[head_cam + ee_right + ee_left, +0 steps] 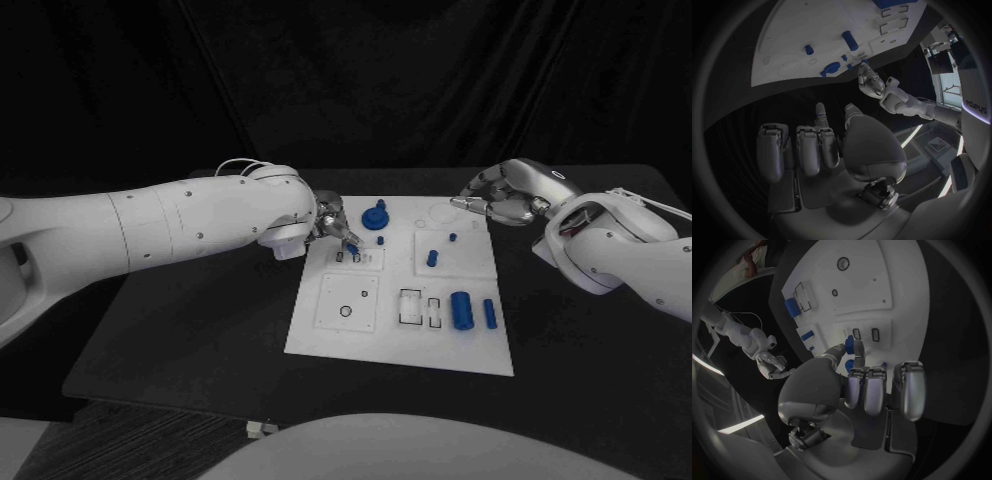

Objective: Assemble the parts on the task board

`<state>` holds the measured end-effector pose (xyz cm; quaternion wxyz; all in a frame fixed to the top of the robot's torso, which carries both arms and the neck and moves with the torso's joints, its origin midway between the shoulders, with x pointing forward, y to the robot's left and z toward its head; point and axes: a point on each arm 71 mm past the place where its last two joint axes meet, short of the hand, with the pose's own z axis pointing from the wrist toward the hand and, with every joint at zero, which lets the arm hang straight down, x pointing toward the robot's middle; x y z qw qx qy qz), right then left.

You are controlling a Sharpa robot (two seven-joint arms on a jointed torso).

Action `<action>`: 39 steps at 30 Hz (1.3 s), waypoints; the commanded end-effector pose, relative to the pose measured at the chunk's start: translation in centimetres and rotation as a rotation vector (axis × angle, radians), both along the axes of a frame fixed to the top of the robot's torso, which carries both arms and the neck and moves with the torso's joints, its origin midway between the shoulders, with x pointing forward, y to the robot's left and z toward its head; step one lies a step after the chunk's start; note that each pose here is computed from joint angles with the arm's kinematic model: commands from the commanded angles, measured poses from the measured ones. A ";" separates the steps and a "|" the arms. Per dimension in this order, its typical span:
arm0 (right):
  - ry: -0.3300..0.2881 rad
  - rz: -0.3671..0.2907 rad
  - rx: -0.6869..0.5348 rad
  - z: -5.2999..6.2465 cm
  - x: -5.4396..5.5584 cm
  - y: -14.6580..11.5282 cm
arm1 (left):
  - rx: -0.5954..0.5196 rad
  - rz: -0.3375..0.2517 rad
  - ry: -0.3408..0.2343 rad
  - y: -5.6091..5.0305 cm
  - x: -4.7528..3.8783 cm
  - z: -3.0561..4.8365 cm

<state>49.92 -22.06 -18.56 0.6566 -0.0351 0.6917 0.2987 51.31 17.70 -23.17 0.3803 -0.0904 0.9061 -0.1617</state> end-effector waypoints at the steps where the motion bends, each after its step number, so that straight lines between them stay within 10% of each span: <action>1: -0.010 -0.011 0.006 0.0 -0.1 -0.1 | 0.011 -0.005 -0.052 0.1 -0.02 -0.06; 39: -0.006 -0.014 0.006 -0.1 -0.1 -0.1 | 0.013 -0.020 -0.021 -0.5 -0.55 -1.91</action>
